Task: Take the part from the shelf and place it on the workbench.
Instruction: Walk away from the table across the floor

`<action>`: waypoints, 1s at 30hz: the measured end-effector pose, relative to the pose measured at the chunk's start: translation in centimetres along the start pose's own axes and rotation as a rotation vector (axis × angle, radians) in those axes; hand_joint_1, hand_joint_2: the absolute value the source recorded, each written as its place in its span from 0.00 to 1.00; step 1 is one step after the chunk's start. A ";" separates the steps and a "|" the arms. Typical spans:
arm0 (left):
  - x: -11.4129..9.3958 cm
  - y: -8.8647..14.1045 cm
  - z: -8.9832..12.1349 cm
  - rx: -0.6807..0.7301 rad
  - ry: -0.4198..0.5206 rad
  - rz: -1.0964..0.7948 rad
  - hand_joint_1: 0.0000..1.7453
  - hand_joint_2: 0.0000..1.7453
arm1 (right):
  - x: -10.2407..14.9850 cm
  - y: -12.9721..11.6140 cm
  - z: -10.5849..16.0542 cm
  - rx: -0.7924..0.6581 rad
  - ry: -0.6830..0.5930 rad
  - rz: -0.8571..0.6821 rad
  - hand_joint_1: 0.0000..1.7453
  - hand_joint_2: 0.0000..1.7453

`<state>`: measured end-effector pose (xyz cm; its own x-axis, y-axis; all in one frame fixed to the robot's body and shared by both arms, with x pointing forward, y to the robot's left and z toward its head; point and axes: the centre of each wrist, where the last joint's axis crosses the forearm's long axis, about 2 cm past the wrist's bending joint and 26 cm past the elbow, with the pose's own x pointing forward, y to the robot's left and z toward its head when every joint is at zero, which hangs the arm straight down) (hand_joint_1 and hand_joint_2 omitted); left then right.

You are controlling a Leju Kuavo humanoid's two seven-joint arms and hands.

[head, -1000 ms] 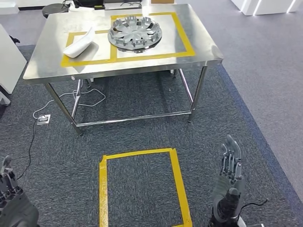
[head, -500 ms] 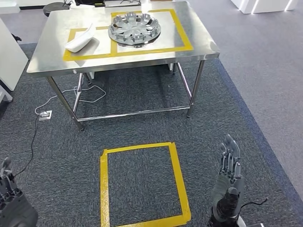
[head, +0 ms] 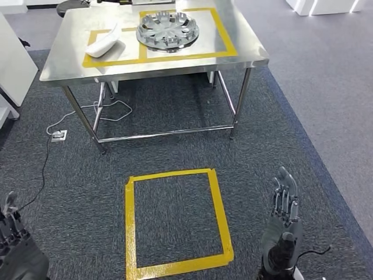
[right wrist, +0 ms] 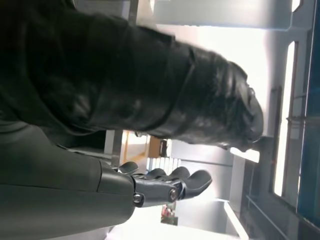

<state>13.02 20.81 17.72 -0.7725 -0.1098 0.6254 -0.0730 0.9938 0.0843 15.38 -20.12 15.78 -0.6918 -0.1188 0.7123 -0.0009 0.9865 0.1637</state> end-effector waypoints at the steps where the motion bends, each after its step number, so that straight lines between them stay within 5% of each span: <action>1: 0.0 0.0 0.0 -0.001 0.000 0.001 0.00 0.00 | 0.0 0.0 0.0 0.000 0.000 0.000 0.00 0.00; 30: 0.0 -0.1 0.1 0.006 0.009 0.000 0.00 0.00 | 0.0 0.0 0.0 -0.007 0.001 0.006 0.00 0.00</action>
<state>12.98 20.73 17.66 -0.7667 -0.1096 0.6326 -0.0763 0.9939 0.0796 15.36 -20.16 15.76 -0.6912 -0.1126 0.7138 0.0087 0.9864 0.1640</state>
